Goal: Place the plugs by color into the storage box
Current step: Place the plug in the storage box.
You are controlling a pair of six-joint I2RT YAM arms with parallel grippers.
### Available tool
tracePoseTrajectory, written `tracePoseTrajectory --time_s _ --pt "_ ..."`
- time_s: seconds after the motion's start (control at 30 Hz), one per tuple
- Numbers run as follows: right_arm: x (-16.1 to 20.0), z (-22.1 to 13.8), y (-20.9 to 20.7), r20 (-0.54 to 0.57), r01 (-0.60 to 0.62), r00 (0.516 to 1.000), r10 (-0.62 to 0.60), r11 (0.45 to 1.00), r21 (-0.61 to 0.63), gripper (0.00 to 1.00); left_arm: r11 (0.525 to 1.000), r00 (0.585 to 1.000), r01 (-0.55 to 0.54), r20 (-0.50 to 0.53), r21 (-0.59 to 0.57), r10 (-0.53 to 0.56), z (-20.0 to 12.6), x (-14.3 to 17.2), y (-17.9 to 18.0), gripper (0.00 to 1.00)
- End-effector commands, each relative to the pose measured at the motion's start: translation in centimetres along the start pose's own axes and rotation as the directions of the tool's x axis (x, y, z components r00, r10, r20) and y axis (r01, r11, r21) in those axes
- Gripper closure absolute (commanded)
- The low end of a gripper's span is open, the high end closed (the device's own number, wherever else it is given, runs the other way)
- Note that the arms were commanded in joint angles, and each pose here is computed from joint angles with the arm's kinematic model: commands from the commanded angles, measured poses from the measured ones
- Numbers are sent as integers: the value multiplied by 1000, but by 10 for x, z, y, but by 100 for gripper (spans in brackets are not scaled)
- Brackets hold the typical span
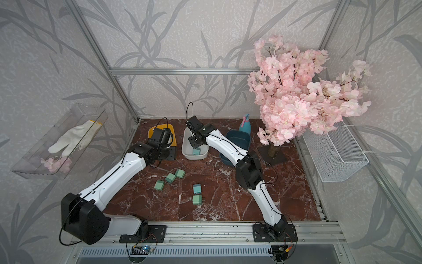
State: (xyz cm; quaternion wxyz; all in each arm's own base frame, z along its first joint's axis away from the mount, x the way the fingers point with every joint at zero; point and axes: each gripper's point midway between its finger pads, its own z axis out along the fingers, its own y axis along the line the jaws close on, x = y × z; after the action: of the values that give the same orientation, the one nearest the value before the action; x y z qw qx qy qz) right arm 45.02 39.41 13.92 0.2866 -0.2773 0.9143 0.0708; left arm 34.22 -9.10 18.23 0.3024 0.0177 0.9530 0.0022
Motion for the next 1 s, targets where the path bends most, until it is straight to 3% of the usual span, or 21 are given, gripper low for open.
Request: tracePoseTrajectory --time_s 0.0,0.37,0.53,0.63,0.97 --pt "7 13 -9 -62 30 998 -27 998 53 52 999 999 34 -7 8 -34 6 -2 1 38" --pt "25 43 -33 -110 -15 994 29 992 125 51 995 997 73 -43 75 -70 12 -3 -1 38" --pt "28 50 -33 -116 -20 993 34 993 115 43 992 995 93 -52 90 -89 14 -3 0 38" --pt "28 50 -31 -120 -26 992 39 994 105 39 990 994 98 -58 98 -92 14 -3 0 38" --pt "15 26 -28 -86 -32 996 39 996 82 39 987 992 110 -73 118 -102 16 -3 -1 38"
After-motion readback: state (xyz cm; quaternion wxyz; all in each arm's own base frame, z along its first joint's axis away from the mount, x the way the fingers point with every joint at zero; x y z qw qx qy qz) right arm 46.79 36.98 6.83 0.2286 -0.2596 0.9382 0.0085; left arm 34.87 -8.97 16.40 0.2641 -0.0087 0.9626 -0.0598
